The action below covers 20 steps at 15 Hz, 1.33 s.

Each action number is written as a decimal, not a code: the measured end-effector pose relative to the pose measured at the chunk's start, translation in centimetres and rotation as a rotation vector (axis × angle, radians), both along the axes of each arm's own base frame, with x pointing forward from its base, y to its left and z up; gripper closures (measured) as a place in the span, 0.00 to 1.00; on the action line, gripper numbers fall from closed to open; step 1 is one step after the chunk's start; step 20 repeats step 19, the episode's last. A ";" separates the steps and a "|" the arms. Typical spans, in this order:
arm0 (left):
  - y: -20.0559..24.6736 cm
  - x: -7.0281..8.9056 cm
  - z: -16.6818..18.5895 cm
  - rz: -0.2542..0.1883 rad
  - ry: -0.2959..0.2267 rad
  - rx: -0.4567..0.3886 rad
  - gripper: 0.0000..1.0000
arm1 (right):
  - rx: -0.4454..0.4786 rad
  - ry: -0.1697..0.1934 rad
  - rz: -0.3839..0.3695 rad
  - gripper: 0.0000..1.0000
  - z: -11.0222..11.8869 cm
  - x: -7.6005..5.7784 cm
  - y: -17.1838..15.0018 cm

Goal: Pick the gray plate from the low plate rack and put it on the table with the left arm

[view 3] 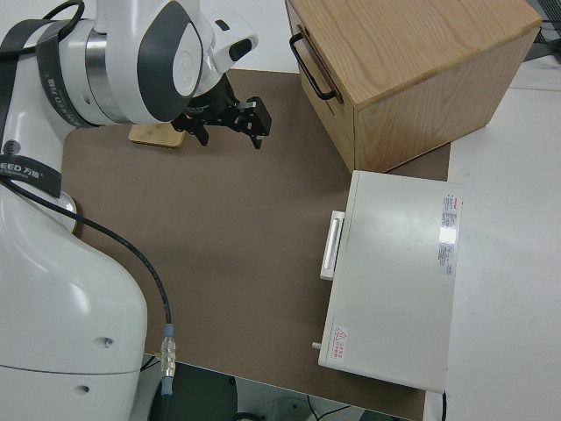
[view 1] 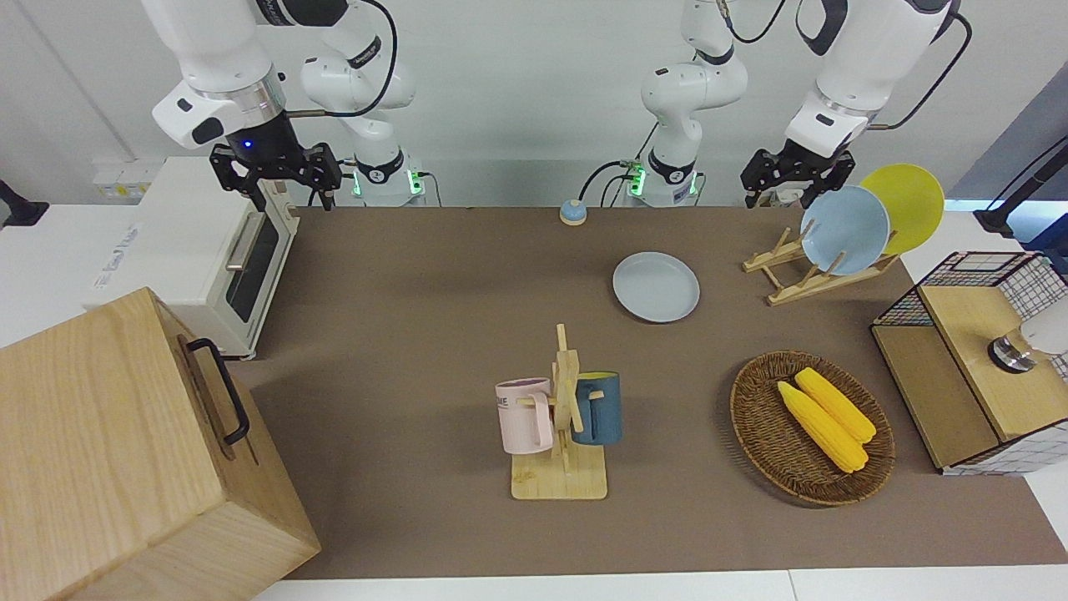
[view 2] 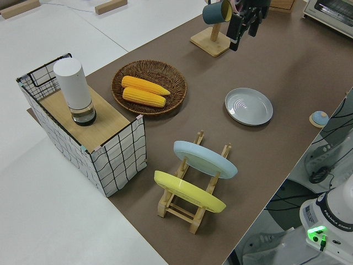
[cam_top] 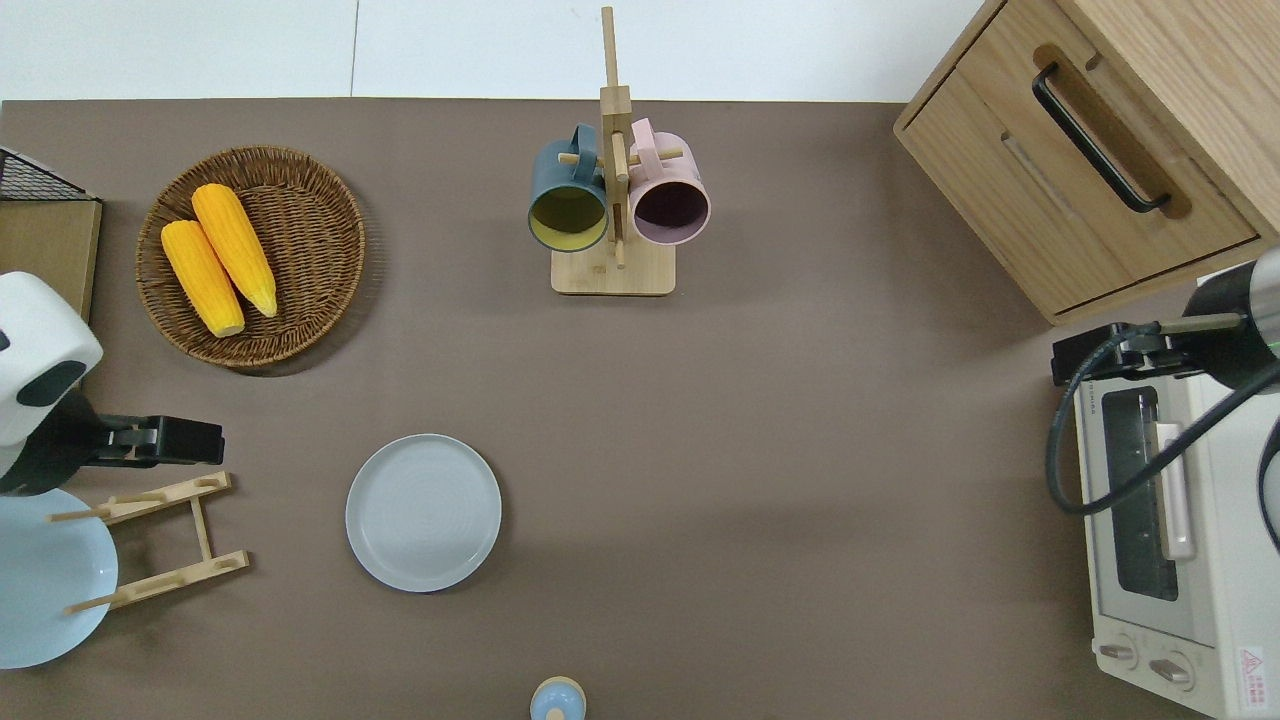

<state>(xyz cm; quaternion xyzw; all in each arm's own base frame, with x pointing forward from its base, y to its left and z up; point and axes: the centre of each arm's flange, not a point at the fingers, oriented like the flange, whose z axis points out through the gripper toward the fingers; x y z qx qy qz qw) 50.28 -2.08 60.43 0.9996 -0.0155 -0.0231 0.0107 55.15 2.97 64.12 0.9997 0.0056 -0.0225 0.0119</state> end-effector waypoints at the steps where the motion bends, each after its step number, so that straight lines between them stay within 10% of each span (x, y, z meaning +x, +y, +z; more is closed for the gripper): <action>1: 0.2 0.0 0.3 0.003 -0.006 0.000 0.00 | 0.000 0.000 0.000 0.01 0.0 0.0 0.0; 20: 0.2 0.3 0.4 -0.019 -0.002 -0.032 0.00 | 0.000 0.000 0.000 0.01 0.0 0.0 0.0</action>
